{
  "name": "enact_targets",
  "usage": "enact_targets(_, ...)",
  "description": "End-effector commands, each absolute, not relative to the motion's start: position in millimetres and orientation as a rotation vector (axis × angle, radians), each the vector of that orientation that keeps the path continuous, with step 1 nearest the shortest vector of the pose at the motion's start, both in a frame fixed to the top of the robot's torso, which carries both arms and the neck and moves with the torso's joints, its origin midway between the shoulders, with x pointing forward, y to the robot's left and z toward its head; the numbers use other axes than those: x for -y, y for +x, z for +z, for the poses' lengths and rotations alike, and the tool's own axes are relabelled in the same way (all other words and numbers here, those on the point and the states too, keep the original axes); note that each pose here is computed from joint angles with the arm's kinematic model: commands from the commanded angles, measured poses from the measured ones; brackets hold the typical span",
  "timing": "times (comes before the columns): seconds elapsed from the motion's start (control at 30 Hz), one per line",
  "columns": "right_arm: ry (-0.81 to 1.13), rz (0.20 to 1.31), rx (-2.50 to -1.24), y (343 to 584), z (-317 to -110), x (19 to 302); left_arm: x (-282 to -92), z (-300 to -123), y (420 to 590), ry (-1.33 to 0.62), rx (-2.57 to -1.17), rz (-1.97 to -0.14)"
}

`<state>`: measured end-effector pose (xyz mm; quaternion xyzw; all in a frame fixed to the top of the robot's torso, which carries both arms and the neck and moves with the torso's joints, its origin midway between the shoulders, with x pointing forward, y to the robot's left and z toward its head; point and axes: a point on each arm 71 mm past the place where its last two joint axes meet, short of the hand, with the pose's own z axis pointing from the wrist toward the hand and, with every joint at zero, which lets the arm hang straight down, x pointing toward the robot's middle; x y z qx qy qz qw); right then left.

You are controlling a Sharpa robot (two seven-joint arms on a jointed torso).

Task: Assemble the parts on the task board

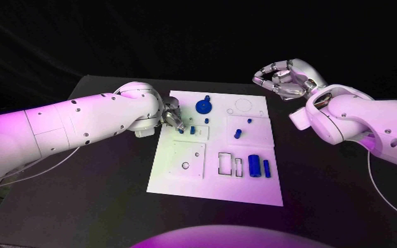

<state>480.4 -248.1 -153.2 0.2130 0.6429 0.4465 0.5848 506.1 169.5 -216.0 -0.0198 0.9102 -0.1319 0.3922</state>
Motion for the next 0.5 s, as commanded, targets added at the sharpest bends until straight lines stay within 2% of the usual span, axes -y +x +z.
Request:
enact_targets(0.03,0.480,1.053,-1.501,479.8,-152.9,246.7,-165.5,-219.2,503.1,-0.032,-2.346,-0.350)
enact_targets(0.5,0.482,1.054,-1.494,479.7,-152.6,247.3,-168.2,-219.5,505.8,-0.038,-2.340,-0.338)
